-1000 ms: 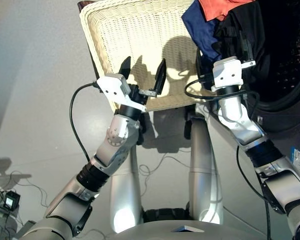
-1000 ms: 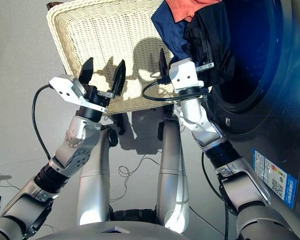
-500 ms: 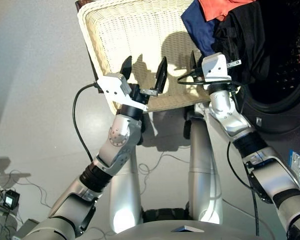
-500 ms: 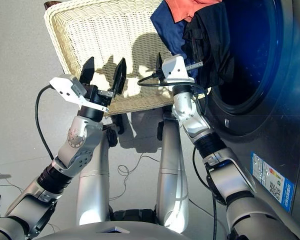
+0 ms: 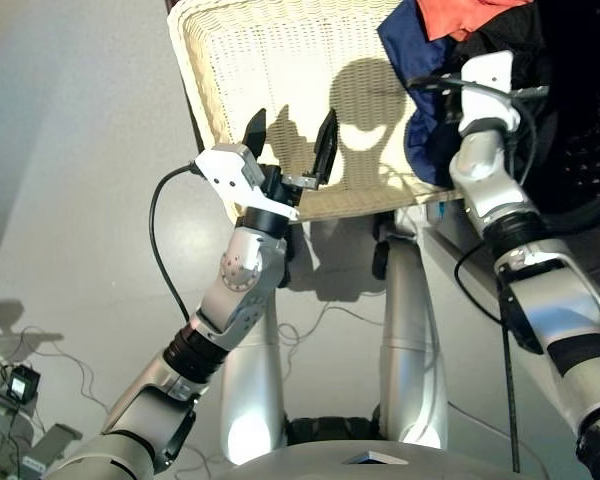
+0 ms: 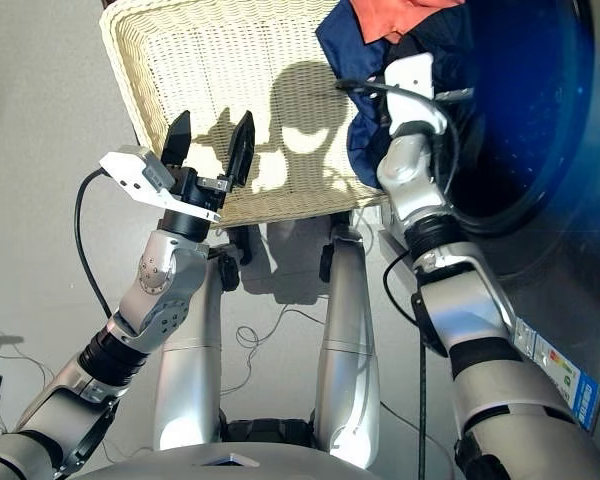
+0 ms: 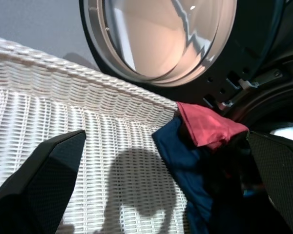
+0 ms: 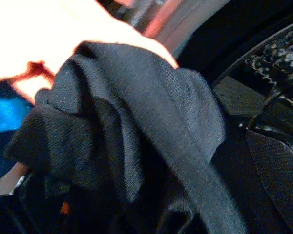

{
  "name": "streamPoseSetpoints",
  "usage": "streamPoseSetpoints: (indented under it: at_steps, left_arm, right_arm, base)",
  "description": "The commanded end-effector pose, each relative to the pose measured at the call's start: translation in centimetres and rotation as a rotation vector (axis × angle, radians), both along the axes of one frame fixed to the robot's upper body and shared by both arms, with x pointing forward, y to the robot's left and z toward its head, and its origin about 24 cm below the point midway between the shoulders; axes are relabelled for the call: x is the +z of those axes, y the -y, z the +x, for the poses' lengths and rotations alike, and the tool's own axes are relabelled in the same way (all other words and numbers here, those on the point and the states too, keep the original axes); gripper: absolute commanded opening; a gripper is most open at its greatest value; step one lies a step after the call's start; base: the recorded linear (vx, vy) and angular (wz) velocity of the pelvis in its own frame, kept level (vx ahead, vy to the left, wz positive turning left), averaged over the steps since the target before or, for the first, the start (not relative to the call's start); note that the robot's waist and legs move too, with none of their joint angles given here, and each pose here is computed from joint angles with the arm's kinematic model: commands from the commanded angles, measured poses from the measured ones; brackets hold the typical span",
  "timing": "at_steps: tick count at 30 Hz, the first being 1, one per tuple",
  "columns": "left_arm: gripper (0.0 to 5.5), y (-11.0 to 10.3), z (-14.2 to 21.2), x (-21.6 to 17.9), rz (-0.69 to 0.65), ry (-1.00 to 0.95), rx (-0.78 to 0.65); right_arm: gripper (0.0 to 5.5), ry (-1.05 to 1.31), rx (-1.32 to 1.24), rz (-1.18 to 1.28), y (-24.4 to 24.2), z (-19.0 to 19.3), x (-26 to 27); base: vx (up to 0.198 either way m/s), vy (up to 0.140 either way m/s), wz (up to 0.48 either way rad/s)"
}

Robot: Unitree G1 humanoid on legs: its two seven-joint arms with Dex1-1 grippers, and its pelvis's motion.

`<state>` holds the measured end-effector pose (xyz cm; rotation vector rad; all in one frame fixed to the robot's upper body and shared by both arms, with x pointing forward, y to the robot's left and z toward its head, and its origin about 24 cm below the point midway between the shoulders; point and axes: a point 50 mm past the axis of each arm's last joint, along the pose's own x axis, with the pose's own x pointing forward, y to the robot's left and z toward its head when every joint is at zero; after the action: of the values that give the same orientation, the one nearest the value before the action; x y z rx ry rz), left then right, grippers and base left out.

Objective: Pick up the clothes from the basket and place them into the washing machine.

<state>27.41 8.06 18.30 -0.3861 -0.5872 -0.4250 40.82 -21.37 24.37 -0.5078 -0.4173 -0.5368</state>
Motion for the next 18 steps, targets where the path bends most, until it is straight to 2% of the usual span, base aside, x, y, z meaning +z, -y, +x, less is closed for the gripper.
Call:
streamPoseSetpoints:
  at_steps: [1, 12, 18]
  left_arm:
    - [5.5, -0.2, -2.2, 2.6, -0.044, 0.152, -0.059]
    - [5.5, 0.6, -2.5, 2.9, -0.017, 0.177, -0.111]
    - [5.5, 1.1, -2.5, 3.0, -0.006, 0.181, -0.125]
  right_arm:
    - [5.5, 0.065, -0.022, -0.007, 1.5, -0.2, 3.1]
    - [5.5, -0.078, -0.024, -0.062, 2.9, 0.3, 2.6]
    - [5.5, -0.109, 0.012, -0.116, 1.7, 0.7, 1.9]
  base:
    - [0.0, 0.0, 0.0]
    - [0.0, 0.0, 0.0]
    - [0.0, 0.0, 0.0]
